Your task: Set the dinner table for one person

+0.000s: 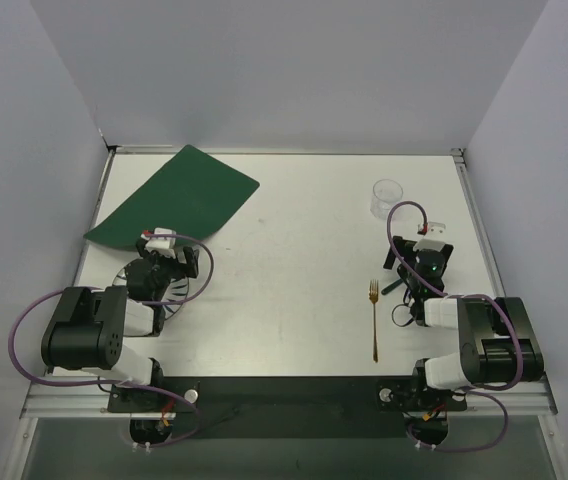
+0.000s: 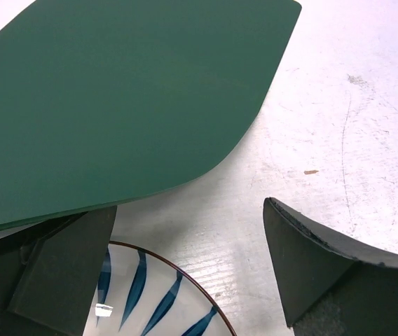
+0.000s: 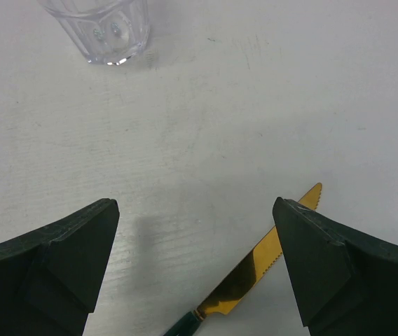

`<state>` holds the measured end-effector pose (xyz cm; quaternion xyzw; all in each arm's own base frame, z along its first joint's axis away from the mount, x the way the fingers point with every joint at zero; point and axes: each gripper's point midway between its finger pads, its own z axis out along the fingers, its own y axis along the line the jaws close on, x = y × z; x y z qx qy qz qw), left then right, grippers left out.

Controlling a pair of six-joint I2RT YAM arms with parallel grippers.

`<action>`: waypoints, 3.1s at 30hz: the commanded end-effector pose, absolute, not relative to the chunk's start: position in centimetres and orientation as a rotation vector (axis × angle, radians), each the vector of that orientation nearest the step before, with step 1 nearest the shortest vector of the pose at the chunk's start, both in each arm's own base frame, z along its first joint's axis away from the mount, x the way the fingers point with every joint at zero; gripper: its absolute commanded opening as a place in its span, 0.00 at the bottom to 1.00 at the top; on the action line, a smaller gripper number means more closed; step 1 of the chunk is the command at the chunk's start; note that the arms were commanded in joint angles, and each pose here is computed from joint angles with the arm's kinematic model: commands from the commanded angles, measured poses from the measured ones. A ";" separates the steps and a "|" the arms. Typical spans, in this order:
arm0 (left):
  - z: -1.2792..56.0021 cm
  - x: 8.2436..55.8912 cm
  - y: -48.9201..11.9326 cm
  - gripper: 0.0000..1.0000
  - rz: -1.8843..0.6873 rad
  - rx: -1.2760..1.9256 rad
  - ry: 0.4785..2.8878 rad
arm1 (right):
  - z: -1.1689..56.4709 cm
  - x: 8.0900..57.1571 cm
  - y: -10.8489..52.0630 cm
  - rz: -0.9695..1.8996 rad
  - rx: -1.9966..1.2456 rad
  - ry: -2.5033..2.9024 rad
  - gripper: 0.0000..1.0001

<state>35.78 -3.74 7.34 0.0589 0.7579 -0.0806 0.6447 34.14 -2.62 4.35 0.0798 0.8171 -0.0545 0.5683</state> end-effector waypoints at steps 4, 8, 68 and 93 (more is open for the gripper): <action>9.9 37.0 -4.1 0.97 -0.190 0.168 1.637 | 7.0 35.4 -3.1 -0.152 0.218 1.901 1.00; 9.9 37.0 -4.0 0.97 -0.186 0.164 1.641 | 8.8 36.1 -3.1 -0.163 0.214 1.908 0.98; 6.6 34.3 6.6 0.63 0.755 1.518 2.356 | 13.9 36.6 18.9 0.416 -0.460 1.918 0.95; 9.7 27.9 -19.6 0.00 -0.435 1.819 2.015 | 18.8 37.1 17.1 0.376 -0.310 1.856 0.96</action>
